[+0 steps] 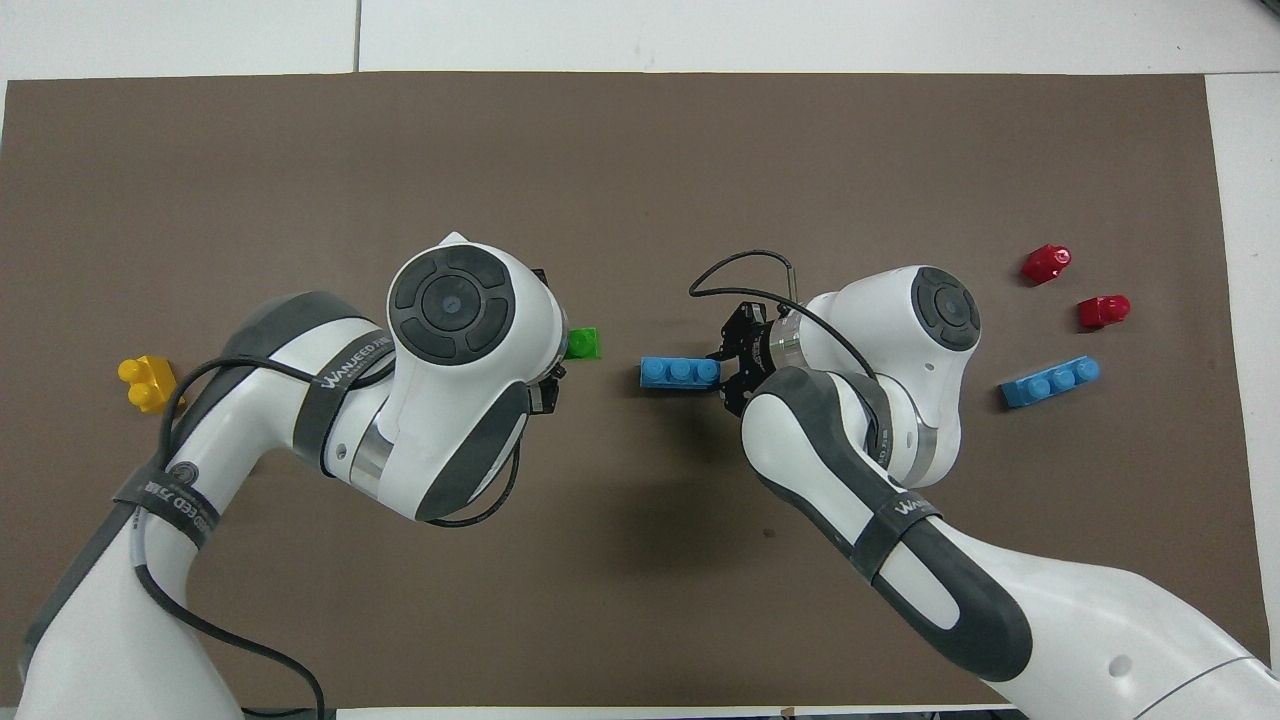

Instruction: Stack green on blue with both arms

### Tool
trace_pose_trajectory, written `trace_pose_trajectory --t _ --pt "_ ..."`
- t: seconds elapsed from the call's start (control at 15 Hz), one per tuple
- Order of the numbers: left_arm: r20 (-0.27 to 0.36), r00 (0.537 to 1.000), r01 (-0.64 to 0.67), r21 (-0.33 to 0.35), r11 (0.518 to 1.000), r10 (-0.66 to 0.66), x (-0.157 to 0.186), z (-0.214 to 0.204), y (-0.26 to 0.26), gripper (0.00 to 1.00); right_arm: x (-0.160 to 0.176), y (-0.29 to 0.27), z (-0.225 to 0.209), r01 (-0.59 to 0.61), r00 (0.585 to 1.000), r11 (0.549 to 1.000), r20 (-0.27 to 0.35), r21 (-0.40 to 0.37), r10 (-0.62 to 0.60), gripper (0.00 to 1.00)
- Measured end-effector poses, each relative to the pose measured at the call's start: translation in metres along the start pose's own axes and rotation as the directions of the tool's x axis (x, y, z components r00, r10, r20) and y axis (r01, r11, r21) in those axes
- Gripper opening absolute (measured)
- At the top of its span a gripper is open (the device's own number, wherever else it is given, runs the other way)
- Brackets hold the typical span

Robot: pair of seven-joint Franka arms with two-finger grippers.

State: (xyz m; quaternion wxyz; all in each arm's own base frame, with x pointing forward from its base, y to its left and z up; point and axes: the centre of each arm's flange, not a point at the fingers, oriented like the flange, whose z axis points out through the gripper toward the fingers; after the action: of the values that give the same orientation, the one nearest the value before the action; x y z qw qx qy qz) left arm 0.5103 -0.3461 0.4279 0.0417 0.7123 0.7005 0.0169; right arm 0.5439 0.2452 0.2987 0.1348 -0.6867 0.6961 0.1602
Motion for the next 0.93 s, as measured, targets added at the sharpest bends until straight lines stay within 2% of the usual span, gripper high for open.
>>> trace_pose_trajectory --t 0.93 --pt "-0.021 1.0 -0.008 0.012 1.0 0.008 -0.083 0.056 -0.03 0.35 0.006 0.003 0.005 -0.008 1.0 1.0 -0.01 0.024 0.008 0.35"
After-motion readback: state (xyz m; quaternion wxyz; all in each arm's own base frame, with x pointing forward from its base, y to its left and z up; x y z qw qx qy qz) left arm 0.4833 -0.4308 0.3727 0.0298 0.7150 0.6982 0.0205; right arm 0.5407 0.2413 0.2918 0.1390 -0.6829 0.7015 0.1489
